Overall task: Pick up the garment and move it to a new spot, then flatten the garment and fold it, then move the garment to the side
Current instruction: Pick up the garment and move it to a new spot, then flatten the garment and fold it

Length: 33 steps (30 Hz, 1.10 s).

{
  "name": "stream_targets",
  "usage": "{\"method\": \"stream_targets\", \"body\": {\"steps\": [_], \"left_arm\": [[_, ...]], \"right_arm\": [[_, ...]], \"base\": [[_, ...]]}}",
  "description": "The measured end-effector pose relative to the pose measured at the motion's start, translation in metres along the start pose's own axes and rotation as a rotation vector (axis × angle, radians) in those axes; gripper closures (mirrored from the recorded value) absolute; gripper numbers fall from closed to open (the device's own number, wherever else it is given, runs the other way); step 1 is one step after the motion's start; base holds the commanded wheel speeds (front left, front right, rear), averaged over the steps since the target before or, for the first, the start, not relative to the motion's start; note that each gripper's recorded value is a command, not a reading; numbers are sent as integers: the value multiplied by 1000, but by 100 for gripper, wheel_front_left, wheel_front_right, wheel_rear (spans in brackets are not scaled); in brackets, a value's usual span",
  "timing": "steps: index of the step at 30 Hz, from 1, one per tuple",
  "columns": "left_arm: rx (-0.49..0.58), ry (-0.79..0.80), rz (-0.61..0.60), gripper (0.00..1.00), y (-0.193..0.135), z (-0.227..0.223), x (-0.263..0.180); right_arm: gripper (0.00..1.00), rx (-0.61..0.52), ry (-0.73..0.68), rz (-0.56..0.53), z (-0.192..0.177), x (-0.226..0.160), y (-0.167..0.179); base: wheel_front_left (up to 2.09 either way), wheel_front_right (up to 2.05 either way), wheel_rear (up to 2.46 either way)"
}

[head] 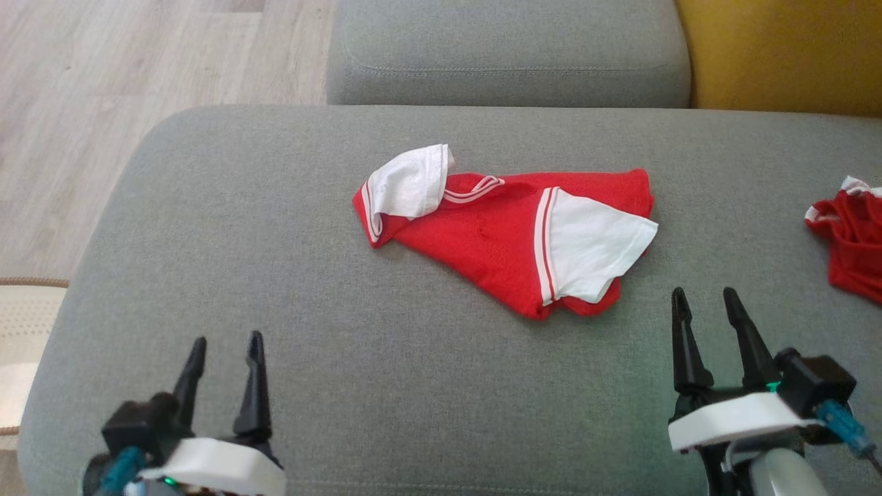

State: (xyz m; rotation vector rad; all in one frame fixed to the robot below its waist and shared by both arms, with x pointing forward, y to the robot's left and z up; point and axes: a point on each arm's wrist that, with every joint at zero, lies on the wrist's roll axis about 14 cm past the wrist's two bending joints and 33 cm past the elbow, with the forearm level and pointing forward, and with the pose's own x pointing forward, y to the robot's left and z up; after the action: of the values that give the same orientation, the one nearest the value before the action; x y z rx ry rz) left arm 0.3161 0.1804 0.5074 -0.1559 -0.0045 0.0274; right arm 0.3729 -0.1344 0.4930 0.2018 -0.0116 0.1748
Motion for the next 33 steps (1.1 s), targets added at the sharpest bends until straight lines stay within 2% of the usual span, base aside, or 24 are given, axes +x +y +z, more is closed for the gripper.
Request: {"method": "stream_targets", "body": {"steps": [4,33], "left_arm": [[-24,9,5,0,-9,-6,-2],[-24,12,9,0,-6,-20,5]], "right_arm": [[0,3,17,-11,-8,-6,-3],[0,5,36,-23,-16,-10,-6]], "base": [[0,0,0],[0,0,0]]}}
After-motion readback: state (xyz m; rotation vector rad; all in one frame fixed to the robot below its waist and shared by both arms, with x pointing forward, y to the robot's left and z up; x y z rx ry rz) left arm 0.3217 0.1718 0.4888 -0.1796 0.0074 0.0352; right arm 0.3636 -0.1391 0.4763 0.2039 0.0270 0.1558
